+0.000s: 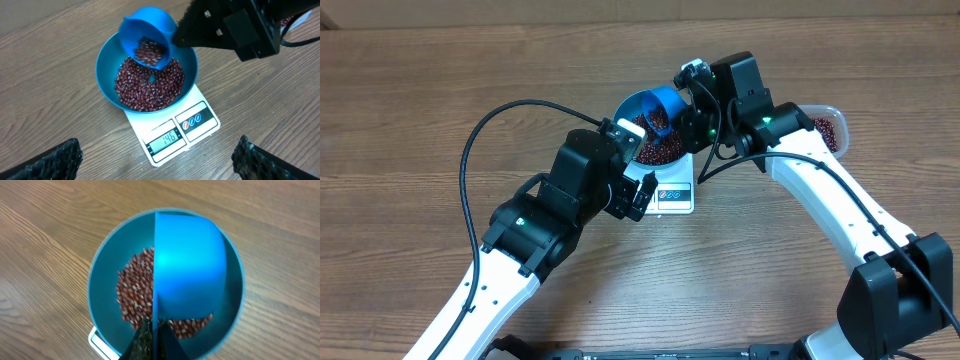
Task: Scoop item into bowl and weigh 150g on scale
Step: 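Tilt the blue scoop over the teal bowl to trickle in beans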
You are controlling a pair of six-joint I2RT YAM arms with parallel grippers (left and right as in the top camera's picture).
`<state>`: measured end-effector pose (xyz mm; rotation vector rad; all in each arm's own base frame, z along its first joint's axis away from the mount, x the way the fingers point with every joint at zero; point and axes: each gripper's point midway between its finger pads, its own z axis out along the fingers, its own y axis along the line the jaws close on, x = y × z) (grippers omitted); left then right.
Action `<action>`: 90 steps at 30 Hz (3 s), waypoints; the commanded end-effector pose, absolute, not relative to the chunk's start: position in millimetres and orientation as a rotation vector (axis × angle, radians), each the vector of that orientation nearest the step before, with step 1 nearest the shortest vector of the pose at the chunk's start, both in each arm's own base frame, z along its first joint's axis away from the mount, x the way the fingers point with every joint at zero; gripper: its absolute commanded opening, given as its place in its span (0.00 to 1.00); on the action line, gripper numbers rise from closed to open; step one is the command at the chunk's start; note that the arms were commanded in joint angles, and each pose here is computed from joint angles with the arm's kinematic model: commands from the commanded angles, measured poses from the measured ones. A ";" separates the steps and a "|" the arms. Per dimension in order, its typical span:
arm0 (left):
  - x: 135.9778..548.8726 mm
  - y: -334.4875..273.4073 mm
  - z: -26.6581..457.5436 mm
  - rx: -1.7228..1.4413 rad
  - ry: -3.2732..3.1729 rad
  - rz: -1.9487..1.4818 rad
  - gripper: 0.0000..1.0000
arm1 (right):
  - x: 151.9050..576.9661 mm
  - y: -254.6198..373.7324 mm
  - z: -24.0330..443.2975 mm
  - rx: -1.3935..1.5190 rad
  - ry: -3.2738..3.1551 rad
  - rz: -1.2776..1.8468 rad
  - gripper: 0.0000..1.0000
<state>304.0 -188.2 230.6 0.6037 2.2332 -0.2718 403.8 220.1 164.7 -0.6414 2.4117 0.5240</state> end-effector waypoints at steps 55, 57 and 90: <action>307.7 -189.3 241.8 0.590 2.210 -0.280 1.00 | 408.5 218.1 183.8 -0.576 2.372 0.505 0.04; 307.7 -189.3 241.8 0.590 2.210 -0.280 1.00 | 404.2 216.3 179.7 -0.578 2.398 0.503 0.04; 306.8 -189.4 241.0 0.593 2.214 -0.283 0.99 | 403.4 216.7 179.3 -0.575 2.402 0.509 0.04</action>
